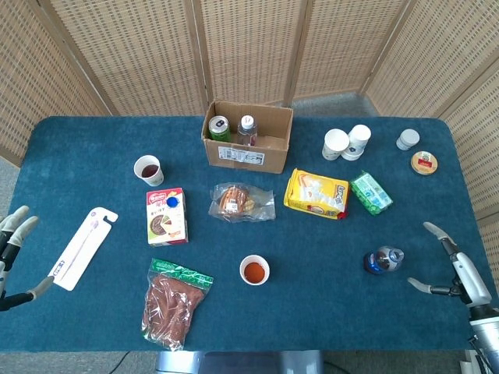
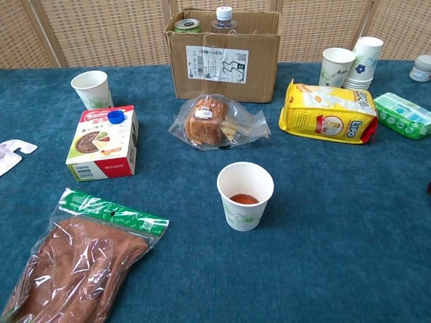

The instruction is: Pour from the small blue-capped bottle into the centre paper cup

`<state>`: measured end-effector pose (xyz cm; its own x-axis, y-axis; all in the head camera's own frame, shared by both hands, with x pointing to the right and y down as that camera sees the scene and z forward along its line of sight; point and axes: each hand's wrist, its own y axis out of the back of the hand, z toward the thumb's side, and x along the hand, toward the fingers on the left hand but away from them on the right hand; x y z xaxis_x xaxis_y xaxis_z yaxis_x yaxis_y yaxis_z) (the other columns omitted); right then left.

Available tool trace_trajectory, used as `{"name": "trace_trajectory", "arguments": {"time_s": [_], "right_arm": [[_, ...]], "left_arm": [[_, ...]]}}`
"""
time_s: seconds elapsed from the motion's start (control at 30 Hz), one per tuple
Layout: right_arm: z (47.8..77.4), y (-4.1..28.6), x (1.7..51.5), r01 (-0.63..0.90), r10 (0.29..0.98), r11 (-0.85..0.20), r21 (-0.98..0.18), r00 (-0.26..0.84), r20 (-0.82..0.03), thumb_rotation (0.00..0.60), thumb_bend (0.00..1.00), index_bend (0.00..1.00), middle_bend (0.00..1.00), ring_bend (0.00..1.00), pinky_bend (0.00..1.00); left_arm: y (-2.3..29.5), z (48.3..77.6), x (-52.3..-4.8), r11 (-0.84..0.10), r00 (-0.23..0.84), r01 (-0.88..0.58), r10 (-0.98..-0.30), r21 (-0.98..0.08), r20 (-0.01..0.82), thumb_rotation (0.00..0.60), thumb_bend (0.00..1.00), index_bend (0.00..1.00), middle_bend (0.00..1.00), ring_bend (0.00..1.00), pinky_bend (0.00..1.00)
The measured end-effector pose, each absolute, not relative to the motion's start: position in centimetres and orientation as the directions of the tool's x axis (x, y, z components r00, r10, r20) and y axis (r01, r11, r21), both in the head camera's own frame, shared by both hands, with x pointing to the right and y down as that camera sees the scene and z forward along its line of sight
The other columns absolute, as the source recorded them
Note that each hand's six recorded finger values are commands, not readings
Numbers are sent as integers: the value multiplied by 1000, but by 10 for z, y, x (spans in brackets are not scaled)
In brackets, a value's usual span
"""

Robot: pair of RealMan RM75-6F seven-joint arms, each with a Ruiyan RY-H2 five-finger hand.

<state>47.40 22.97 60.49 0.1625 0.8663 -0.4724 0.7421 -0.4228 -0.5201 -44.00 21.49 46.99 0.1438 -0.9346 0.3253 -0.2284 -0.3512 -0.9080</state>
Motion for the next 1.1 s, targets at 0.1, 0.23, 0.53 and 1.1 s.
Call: {"name": "trace_trajectory", "arguments": {"time_s": [0.1, 0.23, 0.53, 1.1], "right_arm": [[611, 232, 473, 756, 859, -431, -493, 178, -479, 600, 0, 0, 0, 0, 0], [619, 231, 471, 766, 853, -442, -467, 198, -483, 600, 0, 0, 0, 0, 0], [637, 235, 467, 763, 825, -486, -426, 239, -512, 600, 0, 0, 0, 0, 0], [656, 230, 469, 752, 787, -535, -385, 279, -550, 600, 0, 0, 0, 0, 0]], "left_arm": [[216, 470, -438, -351, 144, -227, -935, -908, 326, 600, 246, 0, 0, 0, 0], [216, 472, -436, -354, 143, -221, -933, -909, 329, 600, 247, 0, 0, 0, 0], [217, 475, -433, -357, 130, -205, -933, -911, 336, 600, 247, 0, 0, 0, 0], [216, 481, -427, -363, 118, -181, -931, -914, 347, 600, 247, 0, 0, 0, 0]]}}
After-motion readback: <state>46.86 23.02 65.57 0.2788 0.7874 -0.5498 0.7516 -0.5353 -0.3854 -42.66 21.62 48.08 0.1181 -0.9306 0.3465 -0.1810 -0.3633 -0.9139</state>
